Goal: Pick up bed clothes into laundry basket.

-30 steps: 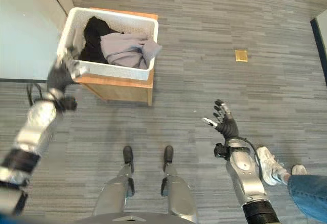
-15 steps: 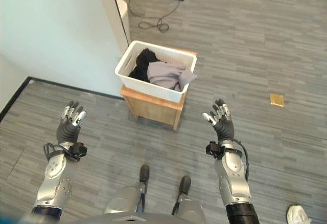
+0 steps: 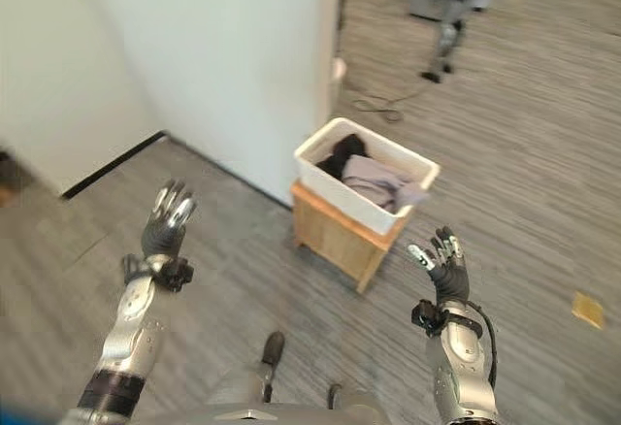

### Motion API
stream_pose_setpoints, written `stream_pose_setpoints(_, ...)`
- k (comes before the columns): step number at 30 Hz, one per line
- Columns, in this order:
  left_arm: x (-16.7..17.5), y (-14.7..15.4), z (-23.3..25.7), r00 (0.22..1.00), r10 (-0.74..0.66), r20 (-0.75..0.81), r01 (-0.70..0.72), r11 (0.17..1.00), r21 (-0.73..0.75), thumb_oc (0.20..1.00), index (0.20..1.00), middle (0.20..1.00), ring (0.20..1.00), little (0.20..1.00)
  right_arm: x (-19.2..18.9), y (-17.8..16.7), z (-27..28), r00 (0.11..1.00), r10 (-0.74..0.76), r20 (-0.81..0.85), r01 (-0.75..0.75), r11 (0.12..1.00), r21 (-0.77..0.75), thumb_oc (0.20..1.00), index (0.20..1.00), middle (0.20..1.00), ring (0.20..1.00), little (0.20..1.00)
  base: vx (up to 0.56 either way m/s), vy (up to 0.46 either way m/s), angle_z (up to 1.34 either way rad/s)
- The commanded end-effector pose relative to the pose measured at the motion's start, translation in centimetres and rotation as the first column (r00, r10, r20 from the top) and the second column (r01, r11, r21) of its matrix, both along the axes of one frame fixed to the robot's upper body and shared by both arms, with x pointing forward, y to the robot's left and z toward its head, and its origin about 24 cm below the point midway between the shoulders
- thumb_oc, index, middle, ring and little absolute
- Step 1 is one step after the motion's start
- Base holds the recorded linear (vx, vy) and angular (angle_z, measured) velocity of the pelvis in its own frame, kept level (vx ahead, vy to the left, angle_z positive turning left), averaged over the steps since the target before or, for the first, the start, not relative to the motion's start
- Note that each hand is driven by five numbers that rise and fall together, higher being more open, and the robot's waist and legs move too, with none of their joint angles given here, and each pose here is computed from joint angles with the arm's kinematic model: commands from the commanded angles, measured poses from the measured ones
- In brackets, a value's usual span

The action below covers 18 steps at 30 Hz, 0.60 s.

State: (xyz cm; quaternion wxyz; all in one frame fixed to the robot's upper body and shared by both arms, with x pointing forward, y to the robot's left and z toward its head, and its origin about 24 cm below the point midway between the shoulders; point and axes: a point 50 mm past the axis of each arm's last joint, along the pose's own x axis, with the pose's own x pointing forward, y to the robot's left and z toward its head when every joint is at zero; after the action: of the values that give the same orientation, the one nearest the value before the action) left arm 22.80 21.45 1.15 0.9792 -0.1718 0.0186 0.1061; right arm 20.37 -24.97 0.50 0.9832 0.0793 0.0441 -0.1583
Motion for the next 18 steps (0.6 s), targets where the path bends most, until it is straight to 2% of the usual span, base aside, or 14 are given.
stream_pose_setpoints(1, -0.3, 1.5, 1.9, 0.996, -0.01, 0.085, 0.004, 0.998, 0.064, 1.0, 1.0, 1.0, 1.0, 1.0, 2.6, -0.2, 4.7, 0.973, 0.014, 0.232, -0.01, 1.0, -0.022, 1.0, 1.0, 1.0, 1.0, 1.0, -0.25, -0.055, 1.56)
stream_pose_setpoints(4, -0.9, 2.3, 1.7, 0.998, 0.007, 0.064, -0.012, 0.997, 0.08, 1.0, 1.0, 1.0, 1.0, 1.0, 3.3, 0.3, 6.2, 0.94, -0.032, 0.34, 0.006, 0.997, 0.078, 1.0, 1.0, 1.0, 1.0, 1.0, -0.11, 0.042, 1.6)
stream_pose_setpoints(6, -0.8, 2.5, 1.7, 0.998, 0.018, 0.062, -0.024, 0.996, 0.091, 1.0, 1.0, 1.0, 1.0, 1.0, 3.3, 0.3, 6.3, 0.939, -0.038, 0.343, 0.014, 0.997, 0.072, 1.0, 1.0, 1.0, 1.0, 1.0, 0.0, 0.116, 2.34)
stream_pose_setpoints(9, -1.3, 2.6, 2.1, 0.996, 0.047, 0.081, -0.055, 0.994, 0.094, 1.0, 1.0, 1.0, 1.0, 1.0, 3.5, 2.3, 4.7, 0.962, 0.095, 0.256, -0.109, 0.993, 0.039, 1.0, 1.0, 1.0, 1.0, 1.0, 0.13, 0.342, 1.84)
stream_pose_setpoints(10, -1.4, 2.6, 2.1, 0.996, 0.049, 0.08, -0.056, 0.994, 0.094, 1.0, 1.0, 1.0, 1.0, 1.0, 3.5, 2.3, 4.7, 0.962, 0.097, 0.255, -0.11, 0.993, 0.038, 1.0, 1.0, 1.0, 1.0, 1.0, 0.06, 0.221, 1.9)
stream_pose_setpoints(11, -1.2, 2.6, 2.9, 0.992, 0.053, 0.117, -0.063, 0.994, 0.09, 1.0, 1.0, 1.0, 1.0, 1.0, 3.9, 4.1, 4.4, 0.953, 0.182, 0.244, -0.198, 0.979, 0.045, 1.0, 1.0, 1.0, 1.0, 1.0, 0.01, 0.136, 1.88)
stream_pose_setpoints(12, -1.2, 2.6, 2.9, 0.992, 0.054, 0.118, -0.064, 0.994, 0.09, 1.0, 1.0, 1.0, 1.0, 1.0, 4.0, 4.1, 4.4, 0.952, 0.182, 0.245, -0.199, 0.979, 0.045, 1.0, 1.0, 1.0, 1.0, 1.0, -0.02, 0.11, 2.63)
stream_pose_setpoints(14, -1.1, 2.7, 2.4, 0.994, 0.053, 0.101, -0.062, 0.993, 0.096, 1.0, 1.0, 1.0, 1.0, 1.0, 4.3, 5.0, 4.5, 0.939, 0.252, 0.233, -0.254, 0.967, -0.018, 1.0, 1.0, 1.0, 1.0, 1.0, 0.0, -0.086, 2.43)
stream_pose_setpoints(18, -1.7, 2.8, 2.0, 0.996, 0.038, 0.083, -0.046, 0.994, 0.099, 1.0, 1.0, 1.0, 1.0, 1.0, 4.0, 4.9, 4.0, 0.936, 0.275, 0.22, -0.286, 0.958, 0.018, 1.0, 1.0, 1.0, 1.0, 1.0, 0.17, -0.27, 2.06)
